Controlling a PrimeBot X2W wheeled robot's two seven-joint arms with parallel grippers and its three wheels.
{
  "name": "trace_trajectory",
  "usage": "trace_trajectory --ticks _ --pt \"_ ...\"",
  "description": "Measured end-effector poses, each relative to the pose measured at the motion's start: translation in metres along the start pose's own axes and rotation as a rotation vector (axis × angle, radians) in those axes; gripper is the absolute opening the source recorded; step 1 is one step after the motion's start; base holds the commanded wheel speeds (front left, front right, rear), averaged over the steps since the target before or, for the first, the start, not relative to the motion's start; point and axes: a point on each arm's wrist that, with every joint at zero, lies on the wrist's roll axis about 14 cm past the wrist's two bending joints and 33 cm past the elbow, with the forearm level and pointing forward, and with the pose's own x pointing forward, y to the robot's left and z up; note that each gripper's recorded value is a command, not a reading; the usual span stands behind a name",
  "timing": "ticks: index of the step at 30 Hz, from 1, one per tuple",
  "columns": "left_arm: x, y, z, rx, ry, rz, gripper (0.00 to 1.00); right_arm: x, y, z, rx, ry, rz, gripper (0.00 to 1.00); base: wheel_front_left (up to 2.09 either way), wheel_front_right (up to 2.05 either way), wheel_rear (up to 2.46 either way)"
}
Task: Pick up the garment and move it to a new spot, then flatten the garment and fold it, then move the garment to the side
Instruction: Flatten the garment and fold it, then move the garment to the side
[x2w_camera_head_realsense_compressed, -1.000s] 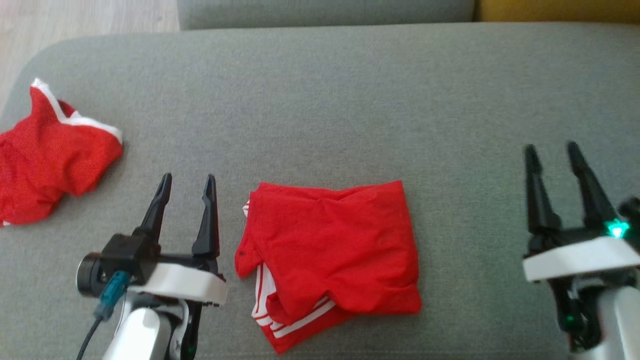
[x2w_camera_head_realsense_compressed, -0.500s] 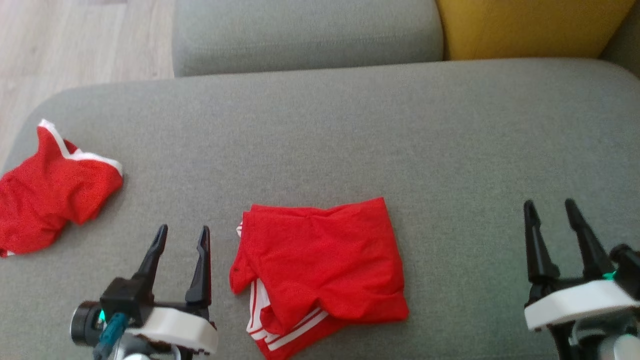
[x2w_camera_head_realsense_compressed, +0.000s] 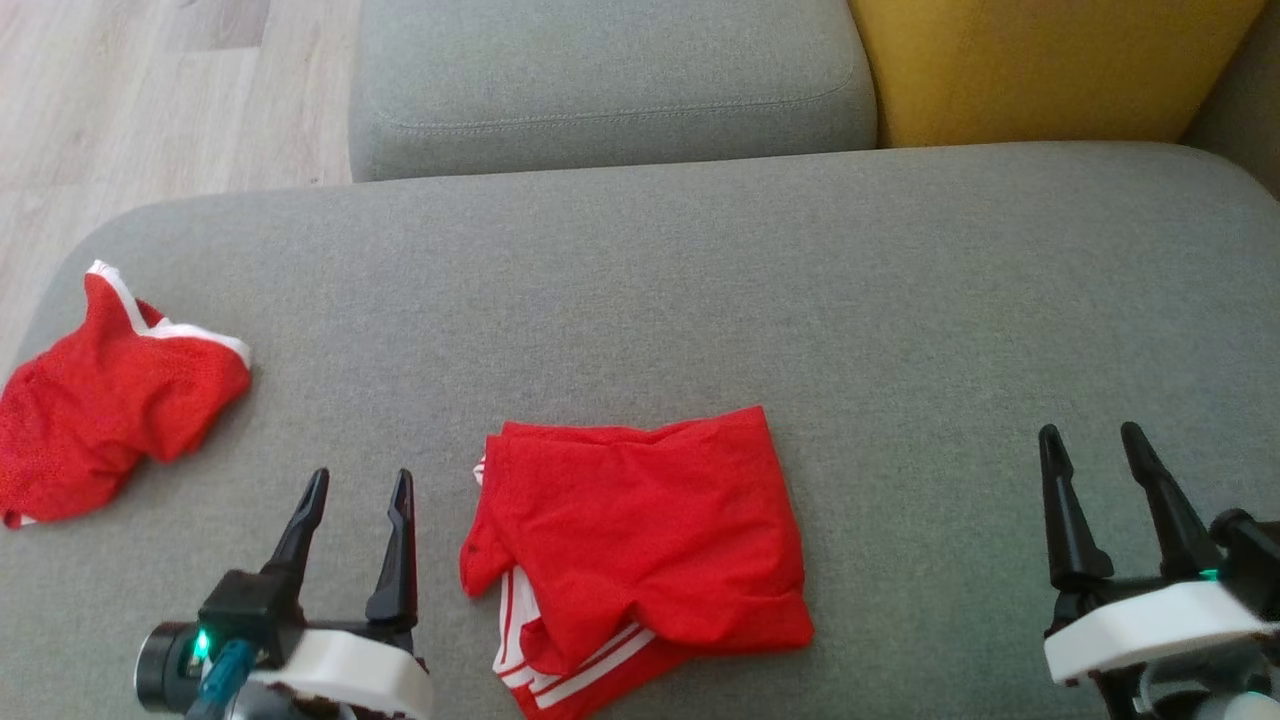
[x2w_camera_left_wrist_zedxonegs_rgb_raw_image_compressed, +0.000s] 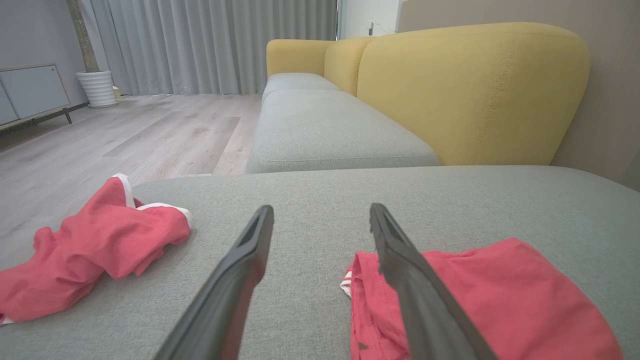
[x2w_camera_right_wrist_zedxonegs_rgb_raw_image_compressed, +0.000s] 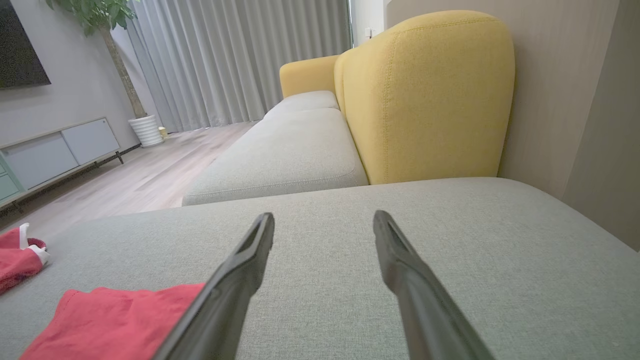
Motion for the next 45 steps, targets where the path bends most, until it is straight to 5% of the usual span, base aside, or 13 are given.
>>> trace_trajectory --ticks 23,42,43,44,45 --pt "-0.002 0.009 -0.004 0.005 0.019 0.034 1.00 0.010 0.006 -0.021 -0.001 0.072 0.021 1.00 0.00 0.00 0.00" --pt "0.032 0.024 -0.005 -0.008 0.001 0.081 1.00 0.029 0.105 -0.175 0.106 0.628 0.312 1.00 0.00 0.00 0.00" --pt "0.032 0.025 -0.007 -0.009 0.009 0.085 1.00 0.030 0.107 -0.177 0.111 0.641 0.319 0.96 0.00 0.00 0.00" --pt "0.032 0.026 -0.009 -0.009 0.015 0.089 1.00 0.032 0.110 -0.177 0.115 0.646 0.326 0.20 0.00 0.00 0.00" --pt "0.032 0.027 -0.011 -0.009 0.020 0.092 1.00 0.034 0.113 -0.177 0.116 0.645 0.335 0.00 0.00 0.00 0.00"
